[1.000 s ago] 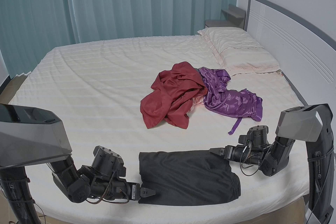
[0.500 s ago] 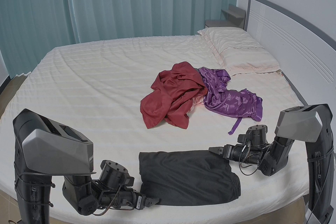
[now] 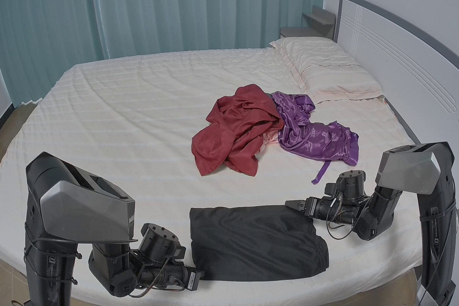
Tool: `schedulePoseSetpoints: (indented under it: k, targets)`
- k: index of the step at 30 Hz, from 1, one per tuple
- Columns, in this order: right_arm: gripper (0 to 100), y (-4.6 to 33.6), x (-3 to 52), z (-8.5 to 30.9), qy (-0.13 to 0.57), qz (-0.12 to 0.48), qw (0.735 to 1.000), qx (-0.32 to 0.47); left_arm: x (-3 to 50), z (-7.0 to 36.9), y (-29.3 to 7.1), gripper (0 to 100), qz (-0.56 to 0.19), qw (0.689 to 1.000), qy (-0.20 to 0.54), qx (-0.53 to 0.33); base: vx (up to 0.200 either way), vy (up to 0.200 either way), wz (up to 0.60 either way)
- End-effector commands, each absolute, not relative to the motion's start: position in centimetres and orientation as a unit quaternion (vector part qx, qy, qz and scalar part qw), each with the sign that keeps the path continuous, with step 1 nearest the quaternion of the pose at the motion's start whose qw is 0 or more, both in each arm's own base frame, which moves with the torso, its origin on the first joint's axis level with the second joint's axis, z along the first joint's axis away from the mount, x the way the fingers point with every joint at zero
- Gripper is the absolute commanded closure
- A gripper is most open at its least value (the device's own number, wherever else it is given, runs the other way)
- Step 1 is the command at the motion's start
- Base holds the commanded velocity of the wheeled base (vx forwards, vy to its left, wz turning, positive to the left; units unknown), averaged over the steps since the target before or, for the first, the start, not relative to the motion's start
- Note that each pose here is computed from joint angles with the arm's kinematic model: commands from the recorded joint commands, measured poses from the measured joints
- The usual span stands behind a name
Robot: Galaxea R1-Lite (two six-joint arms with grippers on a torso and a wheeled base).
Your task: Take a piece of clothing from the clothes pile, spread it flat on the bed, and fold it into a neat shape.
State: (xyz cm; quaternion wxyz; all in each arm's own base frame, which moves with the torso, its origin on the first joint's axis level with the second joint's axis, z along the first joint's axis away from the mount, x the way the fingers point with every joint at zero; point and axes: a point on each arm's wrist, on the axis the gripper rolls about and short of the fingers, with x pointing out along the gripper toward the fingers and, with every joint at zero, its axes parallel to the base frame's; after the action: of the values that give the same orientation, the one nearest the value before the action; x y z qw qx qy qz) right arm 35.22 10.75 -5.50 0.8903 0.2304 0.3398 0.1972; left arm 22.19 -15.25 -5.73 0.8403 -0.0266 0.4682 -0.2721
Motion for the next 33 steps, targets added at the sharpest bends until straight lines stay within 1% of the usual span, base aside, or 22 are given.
schedulePoseSetpoints:
  k: [1,8,12,15,16,25,26,29,33]
  targets:
    - [0,10.8,35.3,-5.4,0.338,0.198,0.891,0.230,21.8,-5.9,-15.1,100,-0.269,0.837,0.475,-0.027,0.000,0.000,0.00]
    - [0,10.8,35.3,-5.6,0.342,0.197,0.890,0.229,20.9,-5.8,-14.5,100,-0.265,0.830,0.489,-0.024,0.000,0.000,0.00]
    - [0,11.4,35.3,-6.3,0.364,0.197,0.882,0.225,20.7,-5.9,-14.6,100,-0.268,0.828,0.492,-0.021,0.000,0.000,0.00]
    - [0,11.5,35.7,-6.4,0.362,0.197,0.883,0.225,20.5,-5.9,-14.7,100,-0.269,0.827,0.493,-0.019,0.000,0.000,0.00]
    - [100,11.5,35.8,-6.4,0.361,0.197,0.883,0.226,20.5,-5.9,-14.7,100,-0.269,0.827,0.493,-0.019,0.000,0.000,0.00]
    - [100,11.4,36.4,-6.2,0.348,0.188,0.890,0.226,19.8,-5.9,-14.5,100,-0.270,0.822,0.501,-0.013,0.000,0.000,0.00]
    - [100,11.5,37.0,-5.9,0.333,0.182,0.897,0.225,19.8,-5.9,-14.5,100,-0.270,0.821,0.502,-0.013,0.000,0.000,0.00]
    - [100,11.2,37.6,-5.8,0.320,0.167,0.905,0.224,19.7,-5.9,-14.4,100,-0.269,0.821,0.504,-0.012,0.000,0.000,0.00]
    - [100,11.3,38.0,-6.0,0.309,0.166,0.909,0.225,19.6,-5.9,-14.4,100,-0.269,0.820,0.504,-0.012,0.000,0.000,0.00]
